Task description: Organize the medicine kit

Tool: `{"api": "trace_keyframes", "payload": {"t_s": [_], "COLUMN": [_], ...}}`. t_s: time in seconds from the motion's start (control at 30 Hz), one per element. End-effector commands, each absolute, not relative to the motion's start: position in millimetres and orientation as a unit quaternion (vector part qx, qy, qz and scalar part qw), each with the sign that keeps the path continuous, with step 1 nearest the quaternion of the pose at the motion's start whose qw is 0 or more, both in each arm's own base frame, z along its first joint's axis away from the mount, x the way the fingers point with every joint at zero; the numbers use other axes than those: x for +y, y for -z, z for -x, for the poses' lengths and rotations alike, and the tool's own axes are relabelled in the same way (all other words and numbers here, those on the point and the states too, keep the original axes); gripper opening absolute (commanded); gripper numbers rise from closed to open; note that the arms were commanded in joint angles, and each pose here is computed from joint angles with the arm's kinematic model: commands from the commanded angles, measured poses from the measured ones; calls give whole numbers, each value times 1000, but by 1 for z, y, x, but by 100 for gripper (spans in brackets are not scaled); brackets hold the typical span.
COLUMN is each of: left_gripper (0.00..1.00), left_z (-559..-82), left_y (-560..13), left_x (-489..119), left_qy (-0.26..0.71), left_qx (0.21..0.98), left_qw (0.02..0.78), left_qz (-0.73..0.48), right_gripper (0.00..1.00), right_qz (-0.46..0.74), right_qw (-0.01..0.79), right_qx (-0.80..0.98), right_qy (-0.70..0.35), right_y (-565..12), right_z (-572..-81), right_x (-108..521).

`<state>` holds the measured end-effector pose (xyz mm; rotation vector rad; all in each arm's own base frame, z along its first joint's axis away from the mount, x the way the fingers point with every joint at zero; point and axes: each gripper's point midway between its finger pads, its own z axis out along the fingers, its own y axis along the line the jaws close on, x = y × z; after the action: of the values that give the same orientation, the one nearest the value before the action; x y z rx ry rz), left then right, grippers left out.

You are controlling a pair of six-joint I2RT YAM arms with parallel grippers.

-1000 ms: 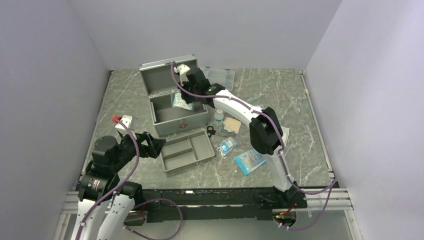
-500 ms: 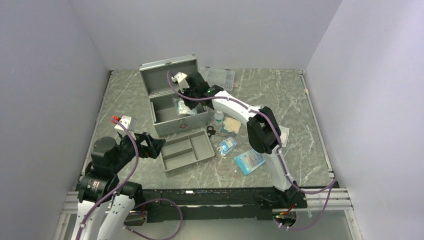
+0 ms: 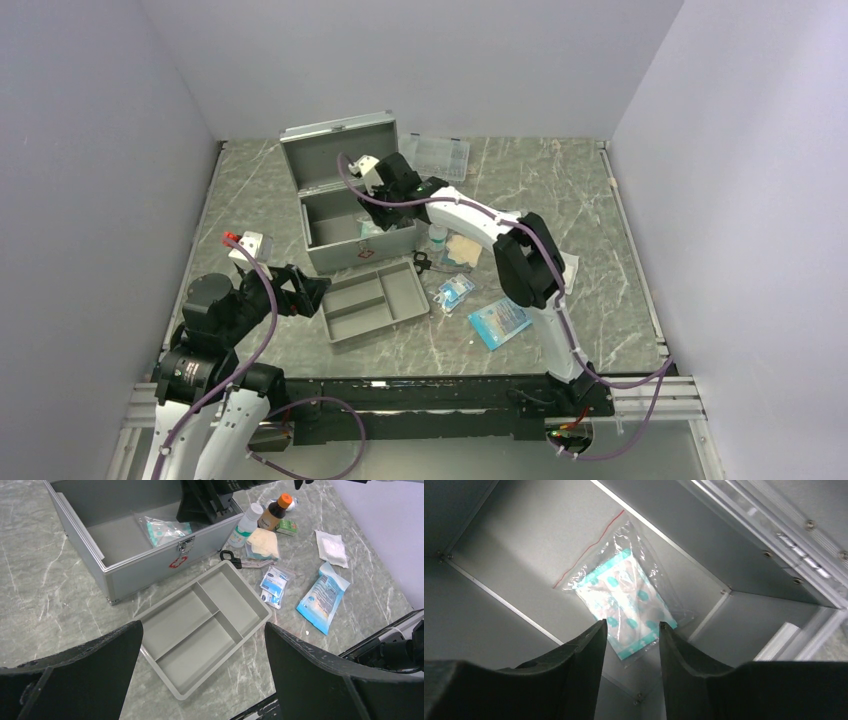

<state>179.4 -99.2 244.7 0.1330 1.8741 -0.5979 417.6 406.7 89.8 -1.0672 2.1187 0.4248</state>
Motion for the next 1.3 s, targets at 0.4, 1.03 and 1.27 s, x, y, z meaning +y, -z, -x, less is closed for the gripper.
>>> {"api": "trace_keyframes", "payload": {"t_s": [0.4, 1.03, 1.27], "left_gripper": [99, 99, 99], "left_z": [-181, -180, -179], "left_y": [-253, -255, -256], "left_x": [-99, -98, -98], "left_qy": [254, 253, 255], "left_qx": [783, 780, 777], "left_qw": [565, 570, 573], "left_qz": [-55, -54, -56], "right_gripper": [77, 100, 100], "right_qz": [220, -47, -130], "right_qw": [552, 487, 464], "right_qx": [784, 839, 856], "right_qy": [-179, -239, -186], "right_y": [-286, -245, -209], "right_z": [-407, -369, -359], "right_x": [338, 149, 100]}}
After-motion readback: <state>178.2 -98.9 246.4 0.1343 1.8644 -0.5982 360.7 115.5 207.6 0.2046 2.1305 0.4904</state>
